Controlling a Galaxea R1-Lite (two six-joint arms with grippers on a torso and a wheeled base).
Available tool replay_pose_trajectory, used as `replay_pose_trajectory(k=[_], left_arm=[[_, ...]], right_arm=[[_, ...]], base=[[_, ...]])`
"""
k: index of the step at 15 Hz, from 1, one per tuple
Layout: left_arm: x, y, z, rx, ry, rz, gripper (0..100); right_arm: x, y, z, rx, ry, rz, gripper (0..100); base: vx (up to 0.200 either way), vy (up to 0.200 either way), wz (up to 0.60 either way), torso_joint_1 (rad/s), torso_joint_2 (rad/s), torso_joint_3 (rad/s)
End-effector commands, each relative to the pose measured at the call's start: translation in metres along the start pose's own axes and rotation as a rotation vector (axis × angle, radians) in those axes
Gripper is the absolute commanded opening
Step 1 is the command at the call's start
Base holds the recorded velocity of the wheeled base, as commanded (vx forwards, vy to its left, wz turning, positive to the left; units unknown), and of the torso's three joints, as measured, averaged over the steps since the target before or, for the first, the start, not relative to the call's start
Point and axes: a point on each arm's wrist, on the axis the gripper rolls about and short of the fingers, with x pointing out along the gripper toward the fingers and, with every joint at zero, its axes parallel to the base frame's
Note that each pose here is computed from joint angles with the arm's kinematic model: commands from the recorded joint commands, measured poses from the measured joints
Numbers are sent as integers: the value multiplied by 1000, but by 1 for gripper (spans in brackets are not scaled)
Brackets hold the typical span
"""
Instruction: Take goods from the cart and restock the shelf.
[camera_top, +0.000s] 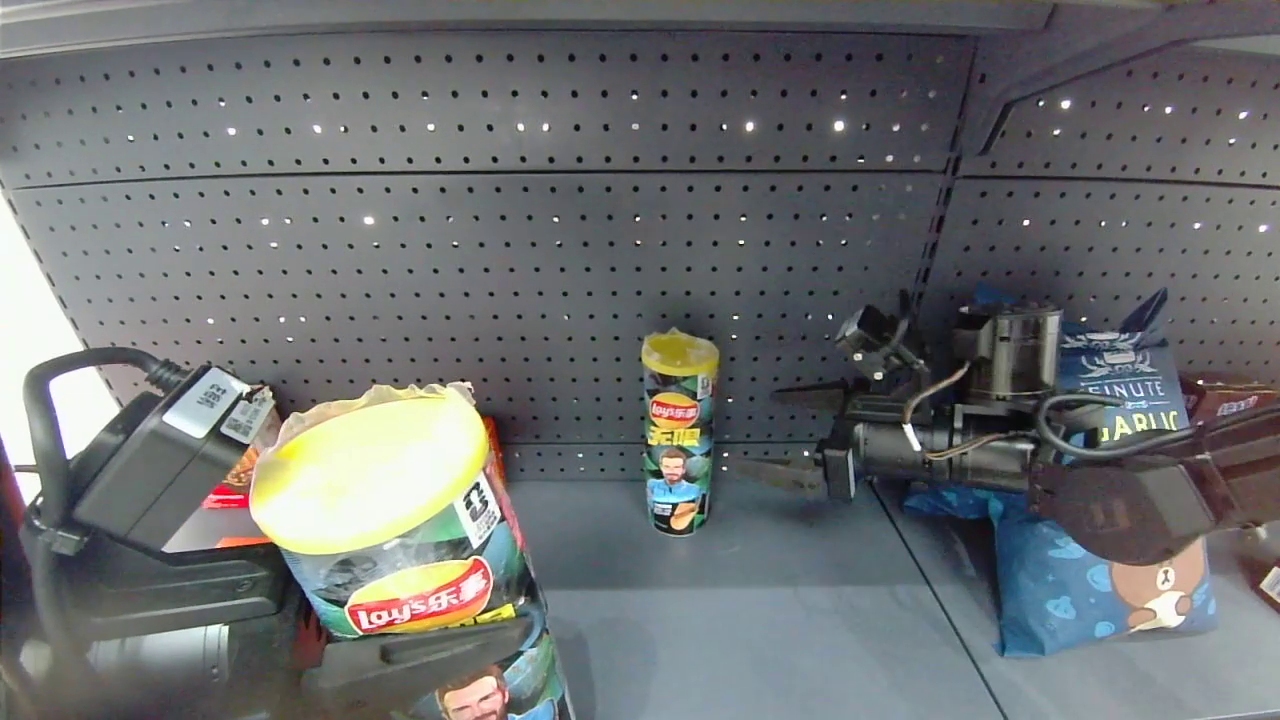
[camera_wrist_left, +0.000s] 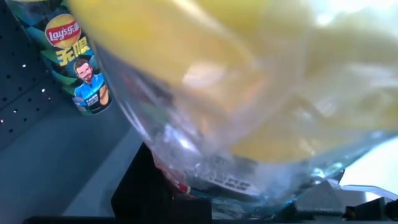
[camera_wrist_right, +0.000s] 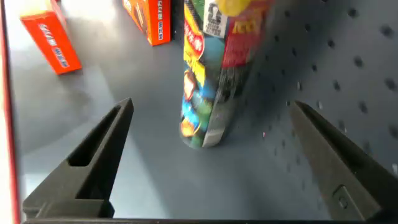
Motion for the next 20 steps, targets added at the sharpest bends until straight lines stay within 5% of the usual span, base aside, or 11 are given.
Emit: replay_pose_trajectory(k=[1, 20], left_arm=[[0, 0, -1, -3, 4, -1, 0], [-3, -2, -3, -6, 4, 4, 0]], right_arm=[[30, -13, -19, -31, 14, 48, 100], [102, -24, -58, -14, 19, 148, 100]], base=[[0, 0, 0, 0, 0, 0], [0, 0, 0, 0, 0, 0]])
